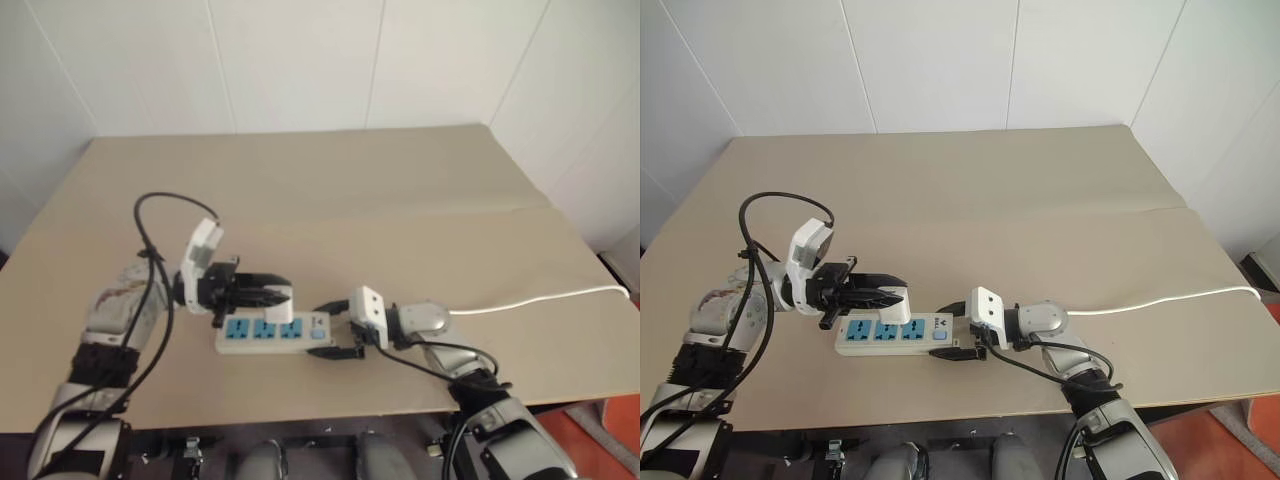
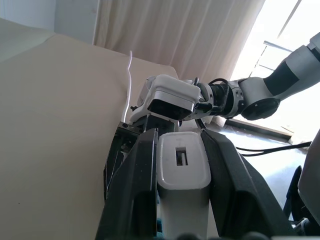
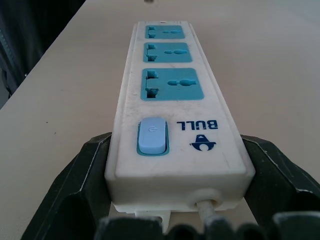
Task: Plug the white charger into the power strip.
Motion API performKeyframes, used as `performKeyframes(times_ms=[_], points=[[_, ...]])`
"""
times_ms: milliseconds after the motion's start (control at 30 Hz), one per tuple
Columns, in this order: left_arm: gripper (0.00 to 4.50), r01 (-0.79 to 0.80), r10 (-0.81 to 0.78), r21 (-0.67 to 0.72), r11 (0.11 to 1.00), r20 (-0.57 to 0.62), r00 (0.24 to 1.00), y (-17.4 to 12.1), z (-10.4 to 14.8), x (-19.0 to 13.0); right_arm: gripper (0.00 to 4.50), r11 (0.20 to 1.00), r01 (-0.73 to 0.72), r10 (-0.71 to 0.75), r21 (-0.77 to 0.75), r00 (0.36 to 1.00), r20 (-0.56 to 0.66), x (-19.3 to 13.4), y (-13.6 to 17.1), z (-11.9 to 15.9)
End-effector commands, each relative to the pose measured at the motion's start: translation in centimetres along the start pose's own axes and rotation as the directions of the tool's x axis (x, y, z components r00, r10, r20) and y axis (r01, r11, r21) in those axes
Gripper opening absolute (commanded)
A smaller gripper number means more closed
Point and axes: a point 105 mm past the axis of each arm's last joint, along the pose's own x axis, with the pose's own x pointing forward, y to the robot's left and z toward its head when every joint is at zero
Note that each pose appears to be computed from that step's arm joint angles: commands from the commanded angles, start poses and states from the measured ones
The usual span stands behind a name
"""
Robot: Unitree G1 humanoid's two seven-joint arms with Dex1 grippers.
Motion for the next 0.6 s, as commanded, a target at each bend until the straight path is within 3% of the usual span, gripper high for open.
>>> performKeyframes(times_ms=[33, 600], points=[[1.02, 0.030, -0.028, 0.059, 0.998, -0.026, 0.999, 0.1, 0.3, 0.1, 3.43, 0.997, -0.055, 0.059, 0.048, 0.996, -0.074, 0.5, 1.8, -2.2], [1.02, 0.040, -0.038, 0.034, 0.999, -0.062, 0.997, 1.0, -2.0, 1.4, 3.43, 0.998, -0.042, 0.047, 0.050, 0.995, -0.090, 0.4, 1.7, -2.6]])
